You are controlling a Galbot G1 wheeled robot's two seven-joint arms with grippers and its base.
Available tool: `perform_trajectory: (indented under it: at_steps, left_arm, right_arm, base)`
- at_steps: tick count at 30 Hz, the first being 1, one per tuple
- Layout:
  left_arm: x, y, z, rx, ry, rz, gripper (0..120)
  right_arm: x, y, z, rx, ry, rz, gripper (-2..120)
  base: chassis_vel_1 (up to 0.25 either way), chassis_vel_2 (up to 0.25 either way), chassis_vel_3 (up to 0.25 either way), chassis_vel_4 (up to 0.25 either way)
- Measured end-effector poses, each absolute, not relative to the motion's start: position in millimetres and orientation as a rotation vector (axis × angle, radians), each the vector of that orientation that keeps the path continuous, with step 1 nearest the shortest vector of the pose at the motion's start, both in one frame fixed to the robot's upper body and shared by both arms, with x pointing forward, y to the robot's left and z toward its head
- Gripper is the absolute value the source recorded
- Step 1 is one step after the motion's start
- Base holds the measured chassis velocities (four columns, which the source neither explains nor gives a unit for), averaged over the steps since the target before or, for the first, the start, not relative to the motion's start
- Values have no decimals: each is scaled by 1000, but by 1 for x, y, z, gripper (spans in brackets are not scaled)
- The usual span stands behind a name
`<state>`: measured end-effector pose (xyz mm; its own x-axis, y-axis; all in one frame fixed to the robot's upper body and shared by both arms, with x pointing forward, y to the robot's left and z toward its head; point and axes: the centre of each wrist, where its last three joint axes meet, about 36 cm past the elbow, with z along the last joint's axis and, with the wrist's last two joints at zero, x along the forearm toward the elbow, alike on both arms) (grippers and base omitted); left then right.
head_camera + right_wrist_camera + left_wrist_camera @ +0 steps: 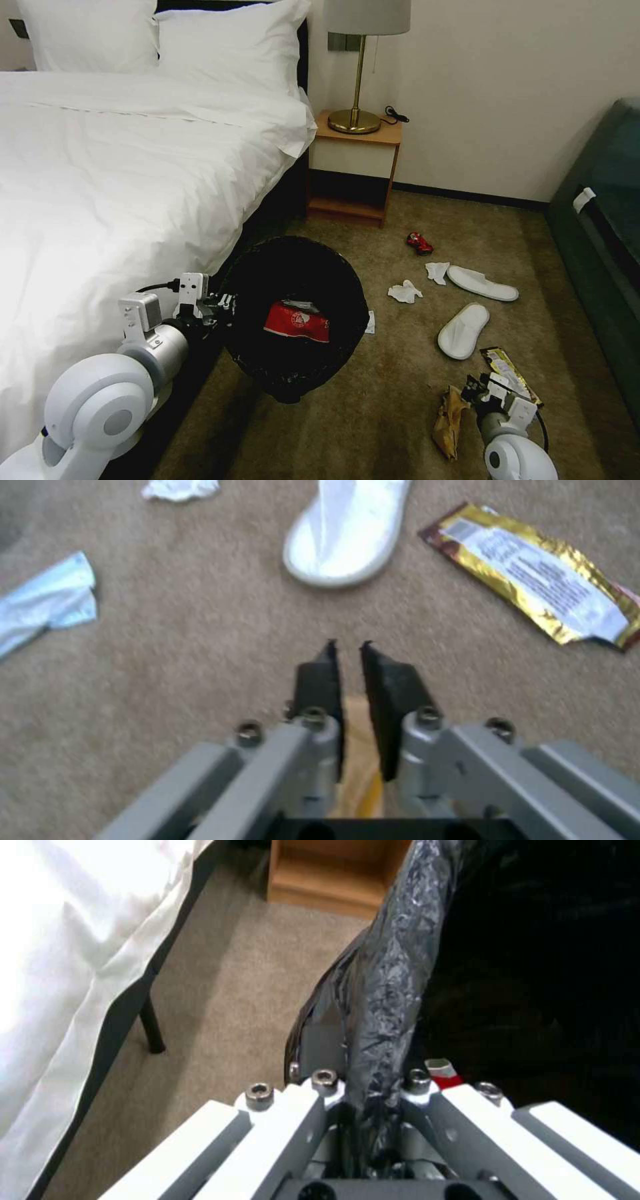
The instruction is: Pick up the trash bin, then pick up the garbage on the floor and place it into the trash bin.
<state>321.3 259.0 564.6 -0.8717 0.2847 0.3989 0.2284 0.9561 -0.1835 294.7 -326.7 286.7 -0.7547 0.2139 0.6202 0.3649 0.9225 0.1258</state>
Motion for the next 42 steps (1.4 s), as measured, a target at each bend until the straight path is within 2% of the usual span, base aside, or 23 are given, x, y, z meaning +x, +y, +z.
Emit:
perform_trajectory:
  at_steps: [2,4,5,7,8,10,12,14,16,18,21,23,24,25,33,42]
  left_arm:
    - [321,259,564,-368,-2674,180,2]
    - [320,259,564,-368,-2673,180,2]
    - [320,259,564,-368,-2673,180,2]
    - [320,259,564,-369,-2674,180,2]
    - [320,259,564,-369,-2674,180,2]
    - [320,259,565,-370,-2675,177,2]
    - [320,259,565,-371,-2675,175,2]
    - [321,260,566,-371,-2676,171,2]
    - [321,260,566,-372,-2676,171,2]
    - [321,260,566,-373,-2675,174,2]
    - [321,259,565,-374,-2673,177,2]
    - [321,259,564,-376,-2669,179,2]
    - [321,259,564,-376,-2669,179,2]
    - [322,259,564,-375,-2669,179,2]
    - [327,261,562,-372,-2668,175,2]
    - [328,262,562,-373,-2670,175,2]
  right_arm:
    - [292,-328,285,-411,-2443,-314,16]
    - [288,-331,278,-417,-2422,-310,28]
    - [288,-331,278,-417,-2422,-310,28]
    - [285,-334,269,-429,-2401,-309,38]
    - [285,-334,269,-429,-2401,-309,38]
    - [283,-337,260,-433,-2384,-314,51]
    - [283,-337,258,-430,-2381,-317,54]
    - [283,-338,251,-421,-2364,-330,67]
    - [283,-338,249,-420,-2360,-335,68]
    - [283,-338,239,-416,-2338,-355,82]
    - [283,-338,234,-414,-2326,-362,86]
    - [282,-339,225,-405,-2303,-386,97]
    - [282,-339,225,-405,-2303,-386,97]
    - [281,-339,220,-403,-2294,-389,102]
    - [276,-334,205,-407,-2263,-413,114]
    - [274,-325,200,-376,-2263,-423,113]
  base:
    - [0,0,0,0]
    - [0,0,0,0]
    - [0,0,0,0]
    - [0,0,0,0]
    - [0,0,0,0]
    - [0,0,0,0]
    - [0,0,0,0]
    - [0,0,0,0]
    - [0,0,0,0]
    - [0,0,0,0]
    - [0,0,0,0]
    - [0,0,0,0]
    - [0,0,0,0]
    - [0,0,0,0]
    - [0,0,0,0]
    - [0,0,0,0]
